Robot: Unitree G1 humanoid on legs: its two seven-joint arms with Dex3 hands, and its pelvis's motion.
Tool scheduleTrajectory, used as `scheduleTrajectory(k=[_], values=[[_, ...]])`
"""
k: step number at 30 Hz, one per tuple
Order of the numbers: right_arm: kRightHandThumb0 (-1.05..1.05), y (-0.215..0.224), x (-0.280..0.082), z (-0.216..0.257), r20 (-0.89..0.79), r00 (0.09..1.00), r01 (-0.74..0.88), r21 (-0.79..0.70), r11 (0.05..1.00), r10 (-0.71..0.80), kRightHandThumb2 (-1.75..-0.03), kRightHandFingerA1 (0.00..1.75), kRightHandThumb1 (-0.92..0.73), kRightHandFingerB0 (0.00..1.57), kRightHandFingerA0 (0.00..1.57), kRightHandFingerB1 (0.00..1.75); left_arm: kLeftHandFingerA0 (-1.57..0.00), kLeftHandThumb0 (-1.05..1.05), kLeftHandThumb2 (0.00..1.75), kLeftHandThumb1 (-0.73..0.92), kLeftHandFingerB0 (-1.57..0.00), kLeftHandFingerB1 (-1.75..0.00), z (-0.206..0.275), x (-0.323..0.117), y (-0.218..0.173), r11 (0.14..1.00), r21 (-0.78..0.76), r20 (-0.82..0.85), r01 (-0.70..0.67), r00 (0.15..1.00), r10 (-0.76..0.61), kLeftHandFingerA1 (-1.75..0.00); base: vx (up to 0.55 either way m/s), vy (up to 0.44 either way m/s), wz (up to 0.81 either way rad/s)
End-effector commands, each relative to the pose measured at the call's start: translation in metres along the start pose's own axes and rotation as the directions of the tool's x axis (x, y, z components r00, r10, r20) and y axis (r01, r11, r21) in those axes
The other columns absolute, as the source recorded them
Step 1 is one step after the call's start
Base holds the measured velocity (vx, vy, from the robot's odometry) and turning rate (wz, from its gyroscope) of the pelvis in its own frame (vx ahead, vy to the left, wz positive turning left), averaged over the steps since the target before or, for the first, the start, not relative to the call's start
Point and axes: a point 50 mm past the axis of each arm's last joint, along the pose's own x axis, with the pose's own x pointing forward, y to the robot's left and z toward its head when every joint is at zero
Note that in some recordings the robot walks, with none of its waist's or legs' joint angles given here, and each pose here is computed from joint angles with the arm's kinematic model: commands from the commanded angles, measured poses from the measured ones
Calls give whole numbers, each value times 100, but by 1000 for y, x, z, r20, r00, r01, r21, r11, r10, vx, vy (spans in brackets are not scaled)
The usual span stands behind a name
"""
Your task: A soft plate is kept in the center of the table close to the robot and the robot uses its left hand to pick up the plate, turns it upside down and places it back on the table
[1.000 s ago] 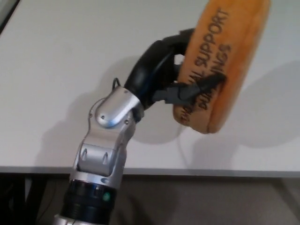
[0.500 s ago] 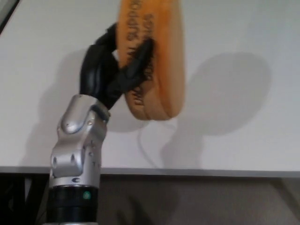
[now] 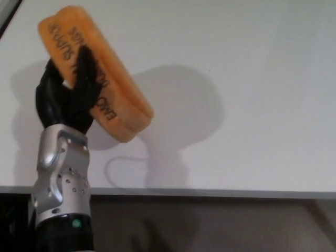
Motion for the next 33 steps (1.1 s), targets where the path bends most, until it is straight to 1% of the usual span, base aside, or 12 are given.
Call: scheduleTrajectory(k=[1,12,14,16,19,21,22,23,24,29,31,33], values=[[-72,-9,-1,3,-12,1000,27,-41,999,-28,-68,41,-88,28,44,30,-93,-38,63,83,-42,-152,-75,-40,5,329,-589,-502,-738,654,567,-175,0,0,0],[-72,-10,1,5,-7,1000,28,-42,999,-28,-67,42,-88,28,44,31,-96,-41,65,88,-39,-131,-96,-55,33,377,-351,-618,-857,514,594,-175,0,0,0],[-72,-10,2,4,-7,999,32,-40,999,-32,-67,42,-88,29,44,31,-97,-36,66,88,-42,-124,-101,-59,38,401,-293,-629,-868,491,603,-175,0,0,0],[-71,-10,2,4,-4,1000,27,-46,999,-27,-67,43,-89,28,44,32,-96,-32,70,80,-48,-90,-112,-71,45,429,-189,-668,-883,436,603,-175,0,0,0],[-71,-10,2,4,1,1000,27,-42,999,-27,-67,43,-89,28,44,32,-98,-33,63,80,-52,-98,-118,-76,48,472,-119,-685,-873,417,598,-175,0,0,0],[-73,-10,1,5,-7,1000,28,-47,999,-28,-67,43,-88,28,44,32,-100,-28,67,69,-58,-78,-128,-86,51,558,-20,-711,-830,404,576,-175,0,0,0],[-73,-10,1,5,-8,1000,27,-45,999,-27,-67,43,-88,28,44,32,-100,-28,67,69,-58,-78,-129,-87,51,568,0,-714,-823,398,576,-175,0,0,0],[-73,-10,1,4,-11,1000,28,-43,999,-29,-67,42,-88,28,44,31,-103,-29,62,73,-59,-129,-134,-91,51,640,41,-745,-767,404,531,-175,0,0,0],[-73,-10,1,4,-12,1000,28,-43,999,-28,-67,41,-88,27,43,31,-103,-28,62,72,-61,-140,-137,-93,51,673,59,-764,-737,401,507,-175,0,0,0],[-72,-10,1,4,-12,1000,26,-40,999,-27,-67,41,-88,28,43,30,-100,-30,60,70,-65,-108,-148,-100,36,751,95,-817,-654,380,434,-175,0,0,0],[-72,-10,2,4,-8,1000,26,-40,999,-26,-67,42,-88,28,44,31,-99,-29,61,71,-65,-127,-149,-100,30,765,99,-819,-636,385,426,-175,0,0,0],[-72,-10,2,5,-3,1000,27,-42,999,-27,-67,42,-88,28,44,31,-99,-31,60,69,-64,-116,-152,-98,12,795,75,-835,-602,397,380,-175,0,0,0]])
